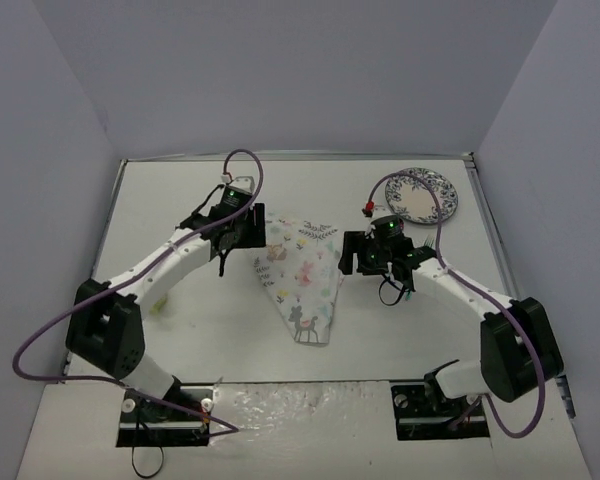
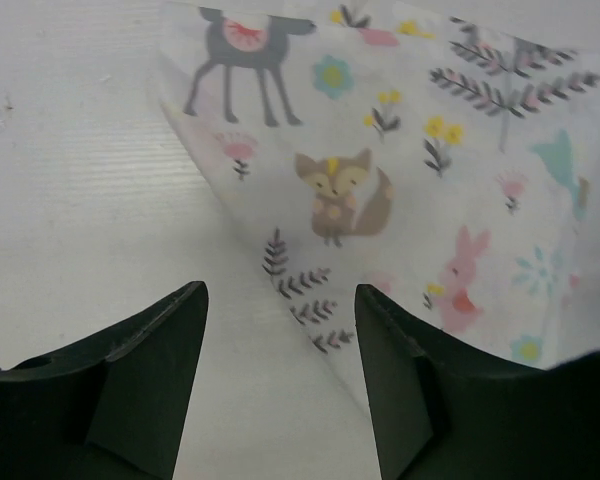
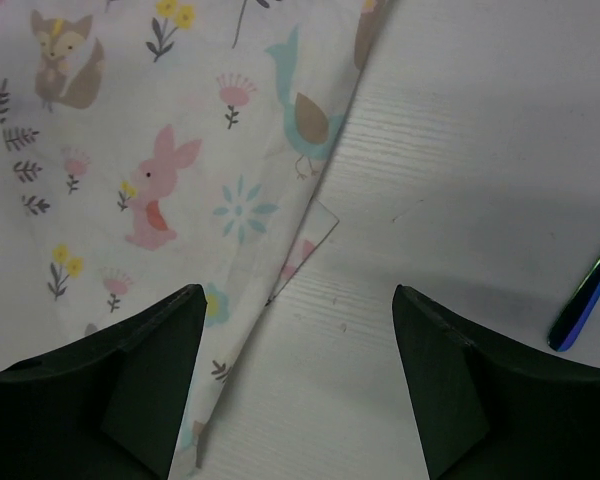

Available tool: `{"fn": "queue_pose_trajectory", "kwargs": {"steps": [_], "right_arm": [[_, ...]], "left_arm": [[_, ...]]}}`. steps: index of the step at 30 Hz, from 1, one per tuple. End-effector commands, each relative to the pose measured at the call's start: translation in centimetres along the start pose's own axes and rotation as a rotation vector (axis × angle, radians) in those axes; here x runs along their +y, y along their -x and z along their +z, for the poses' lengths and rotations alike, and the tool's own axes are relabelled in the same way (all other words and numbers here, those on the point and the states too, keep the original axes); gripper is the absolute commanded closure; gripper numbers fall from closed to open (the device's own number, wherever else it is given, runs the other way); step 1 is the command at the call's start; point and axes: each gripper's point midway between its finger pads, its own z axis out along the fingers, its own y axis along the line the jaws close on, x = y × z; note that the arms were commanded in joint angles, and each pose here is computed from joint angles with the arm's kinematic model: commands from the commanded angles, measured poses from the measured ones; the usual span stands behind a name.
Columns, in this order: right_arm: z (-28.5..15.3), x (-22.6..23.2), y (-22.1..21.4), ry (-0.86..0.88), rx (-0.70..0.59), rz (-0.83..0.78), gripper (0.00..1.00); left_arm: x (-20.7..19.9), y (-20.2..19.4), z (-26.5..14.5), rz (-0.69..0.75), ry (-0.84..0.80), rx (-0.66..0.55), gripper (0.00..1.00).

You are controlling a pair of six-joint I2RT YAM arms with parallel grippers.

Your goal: Set the dinner table for one person

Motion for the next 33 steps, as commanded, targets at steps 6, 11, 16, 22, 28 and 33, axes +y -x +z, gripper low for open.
{"fn": "queue_pose_trajectory", "kwargs": {"steps": [6, 11, 16, 22, 28, 33], "right_arm": [[3.3, -1.0, 1.4, -0.060, -0.063, -0.007, 0.38], [3.6, -1.0, 0.5, -0.042, -0.048, -0.027, 0.39], [3.6, -0.9, 0.7, -0.036, -0.053, -0.039, 0.39], [4.6, -0.9, -0.3, -0.024, -0.019, -0.042, 0.39], [5.4, -1.3, -1.7, -0.031, 0.017, -0.048, 0.43], [5.6, -1.4, -2.6, -0.024, 0.040, -0.064, 0.46]], "left_arm": [[5.4, 4.5, 9.0, -0.130, 0.121, -0.063, 0.45], [7.4, 5.7, 11.3, -0.134, 0.152, -0.040, 0.47], [8.4, 6.2, 13.0, -0.137, 0.161, -0.027, 0.51], [8.3, 5.4, 14.1, -0.134, 0.149, 0.003, 0.69], [7.8, 4.7, 14.1, -0.137, 0.113, 0.015, 0.98], [8.1, 5.2, 12.5, -0.113, 0.132, -0.003, 1.00]]}}
